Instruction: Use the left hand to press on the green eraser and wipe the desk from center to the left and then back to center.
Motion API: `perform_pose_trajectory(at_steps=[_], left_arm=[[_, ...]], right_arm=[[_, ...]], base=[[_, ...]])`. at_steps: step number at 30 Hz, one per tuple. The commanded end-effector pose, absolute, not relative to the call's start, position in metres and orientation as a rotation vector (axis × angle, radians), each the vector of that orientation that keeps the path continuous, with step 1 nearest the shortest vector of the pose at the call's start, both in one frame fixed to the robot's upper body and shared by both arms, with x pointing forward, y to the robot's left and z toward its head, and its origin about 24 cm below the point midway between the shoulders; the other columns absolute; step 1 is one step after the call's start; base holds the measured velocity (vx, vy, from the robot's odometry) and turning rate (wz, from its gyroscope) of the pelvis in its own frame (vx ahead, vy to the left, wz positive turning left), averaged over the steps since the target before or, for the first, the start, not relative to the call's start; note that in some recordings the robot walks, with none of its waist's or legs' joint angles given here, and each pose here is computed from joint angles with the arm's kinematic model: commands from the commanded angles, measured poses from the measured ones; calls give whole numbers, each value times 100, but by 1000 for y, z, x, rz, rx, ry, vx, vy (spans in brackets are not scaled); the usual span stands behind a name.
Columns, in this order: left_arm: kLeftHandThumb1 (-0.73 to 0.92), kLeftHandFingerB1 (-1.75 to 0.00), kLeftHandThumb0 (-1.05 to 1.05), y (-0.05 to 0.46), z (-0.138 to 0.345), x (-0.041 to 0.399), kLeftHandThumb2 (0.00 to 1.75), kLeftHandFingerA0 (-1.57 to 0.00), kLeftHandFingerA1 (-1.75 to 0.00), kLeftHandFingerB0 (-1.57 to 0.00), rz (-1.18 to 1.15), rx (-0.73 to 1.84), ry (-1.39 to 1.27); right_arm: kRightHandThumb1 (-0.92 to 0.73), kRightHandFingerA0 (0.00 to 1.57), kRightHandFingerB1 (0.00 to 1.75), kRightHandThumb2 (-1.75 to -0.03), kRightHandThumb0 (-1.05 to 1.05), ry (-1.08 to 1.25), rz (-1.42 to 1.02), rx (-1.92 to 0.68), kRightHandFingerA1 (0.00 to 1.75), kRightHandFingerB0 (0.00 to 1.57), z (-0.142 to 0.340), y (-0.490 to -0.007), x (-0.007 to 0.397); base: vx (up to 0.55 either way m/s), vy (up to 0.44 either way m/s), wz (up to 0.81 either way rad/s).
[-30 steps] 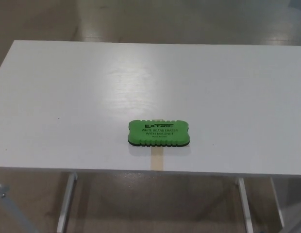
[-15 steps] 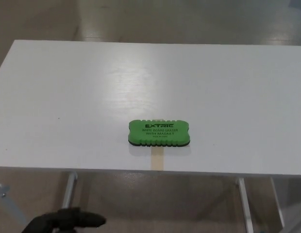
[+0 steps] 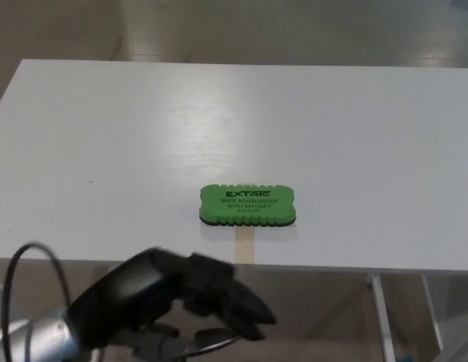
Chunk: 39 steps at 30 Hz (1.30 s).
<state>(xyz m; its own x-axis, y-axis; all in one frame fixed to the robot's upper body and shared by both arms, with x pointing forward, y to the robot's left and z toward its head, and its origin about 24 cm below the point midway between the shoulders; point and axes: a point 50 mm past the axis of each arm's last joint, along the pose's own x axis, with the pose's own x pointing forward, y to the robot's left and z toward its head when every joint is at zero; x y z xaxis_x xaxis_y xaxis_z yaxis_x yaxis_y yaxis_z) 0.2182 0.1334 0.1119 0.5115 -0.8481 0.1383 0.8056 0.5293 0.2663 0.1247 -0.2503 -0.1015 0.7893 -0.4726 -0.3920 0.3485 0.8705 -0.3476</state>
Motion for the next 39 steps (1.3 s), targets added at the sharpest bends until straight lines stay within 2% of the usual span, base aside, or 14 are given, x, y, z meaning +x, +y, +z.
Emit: perform_pose_trajectory(at_steps=[1, 4, 12, 19, 30, 39], left_arm=[[78, -59, -27, 97, 171, 217, 64, -93, -54, -88, -1333, 14, -335], [78, -66, -27, 91, 181, 235, 64, -96, -62, -89, -1149, 38, -362], [81, -68, -20, 77, 175, 289, 64, -97, -70, -90, -718, 1, -310], [83, -74, -19, 75, 160, 342, 64, -95, -79, -88, -455, 66, -200], [82, -76, -20, 66, 129, 379, 64, -97, -82, -90, -325, 138, 8], [85, -78, -20, 72, 95, 383, 64, -95, -85, -89, -258, 173, 125]], right_arm=[[-68, 86, 46, -60, -21, 481, -419, -254, 58, 52, -101, -253, 122], [-67, 86, 47, -60, -21, 473, -413, -262, 58, 52, -101, -253, 120], [-67, 85, 48, -60, -19, 474, -423, -212, 59, 52, -102, -250, 119], [-67, 82, 48, -59, -19, 483, -403, -231, 58, 53, -101, -251, 120], [-68, 81, 49, -59, -20, 469, -400, -203, 58, 57, -101, -248, 120], [-67, 81, 51, -59, -22, 477, -372, -232, 57, 60, -101, -249, 120]], base=[[0, 0, 0], [0, 0, 0], [0, 0, 0], [0, 0, 0], [0, 0, 0], [0, 0, 0]])
